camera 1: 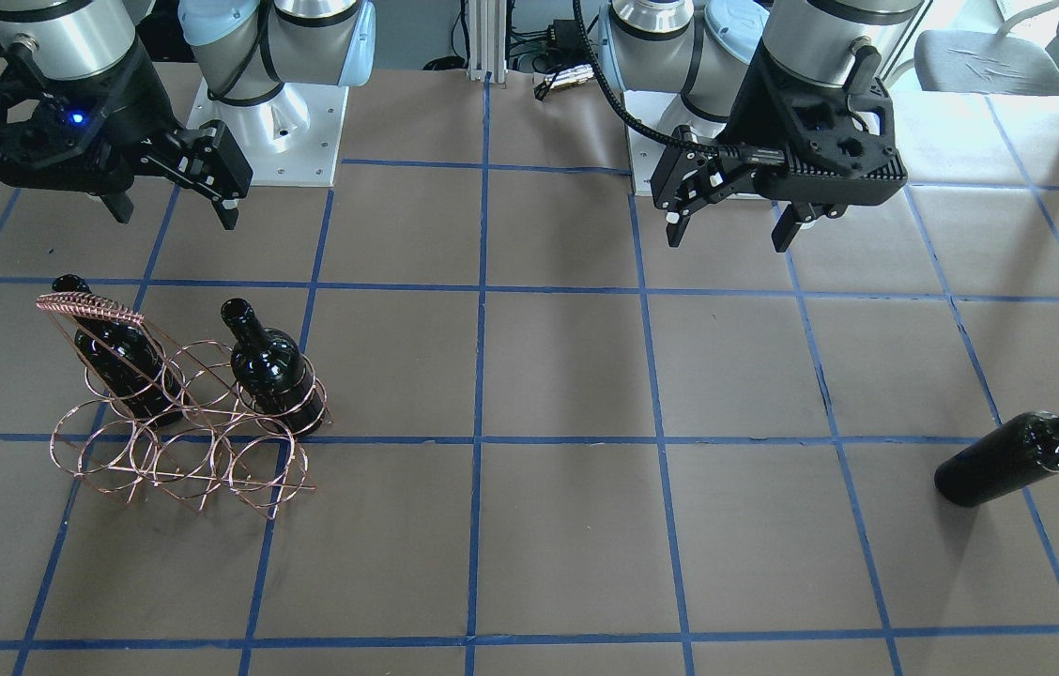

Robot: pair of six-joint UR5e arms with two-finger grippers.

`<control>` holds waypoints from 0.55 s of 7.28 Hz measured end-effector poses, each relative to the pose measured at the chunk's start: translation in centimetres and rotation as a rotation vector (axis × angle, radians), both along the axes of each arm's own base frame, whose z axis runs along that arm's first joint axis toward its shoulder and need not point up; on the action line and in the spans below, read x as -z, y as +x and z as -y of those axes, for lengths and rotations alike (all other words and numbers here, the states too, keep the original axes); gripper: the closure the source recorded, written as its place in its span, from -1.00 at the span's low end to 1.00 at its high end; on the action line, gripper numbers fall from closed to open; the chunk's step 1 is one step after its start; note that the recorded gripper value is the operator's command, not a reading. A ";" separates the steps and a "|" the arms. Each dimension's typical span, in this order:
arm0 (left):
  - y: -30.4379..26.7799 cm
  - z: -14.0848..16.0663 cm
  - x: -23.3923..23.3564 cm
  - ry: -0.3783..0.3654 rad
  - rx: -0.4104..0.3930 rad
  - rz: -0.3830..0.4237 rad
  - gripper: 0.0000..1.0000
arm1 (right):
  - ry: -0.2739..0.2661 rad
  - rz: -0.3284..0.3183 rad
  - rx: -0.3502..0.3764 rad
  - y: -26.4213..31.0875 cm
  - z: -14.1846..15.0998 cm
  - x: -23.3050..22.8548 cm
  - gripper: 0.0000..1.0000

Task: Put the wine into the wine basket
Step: 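Lower the left gripper over the neck of the lying dark bottle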

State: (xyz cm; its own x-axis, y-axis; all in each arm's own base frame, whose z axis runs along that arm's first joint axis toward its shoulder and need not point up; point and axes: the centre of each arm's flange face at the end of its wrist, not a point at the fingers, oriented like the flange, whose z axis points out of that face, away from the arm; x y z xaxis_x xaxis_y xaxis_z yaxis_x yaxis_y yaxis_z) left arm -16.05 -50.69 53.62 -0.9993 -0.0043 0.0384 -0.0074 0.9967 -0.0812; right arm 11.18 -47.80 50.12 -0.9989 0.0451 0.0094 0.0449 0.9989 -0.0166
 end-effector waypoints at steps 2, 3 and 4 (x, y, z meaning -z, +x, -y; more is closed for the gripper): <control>0.3 0.1 0.0 0.000 -0.004 0.000 -1.00 | -0.003 -0.003 -0.004 -0.1 0.0 -0.1 -0.99; 1.0 0.3 0.0 -0.004 0.001 0.002 -1.00 | -0.003 -0.002 -0.003 -0.1 0.0 -0.1 -1.00; 2.8 0.8 0.0 -0.008 0.001 0.008 -1.00 | -0.004 -0.001 -0.001 0.0 0.0 -0.1 -0.99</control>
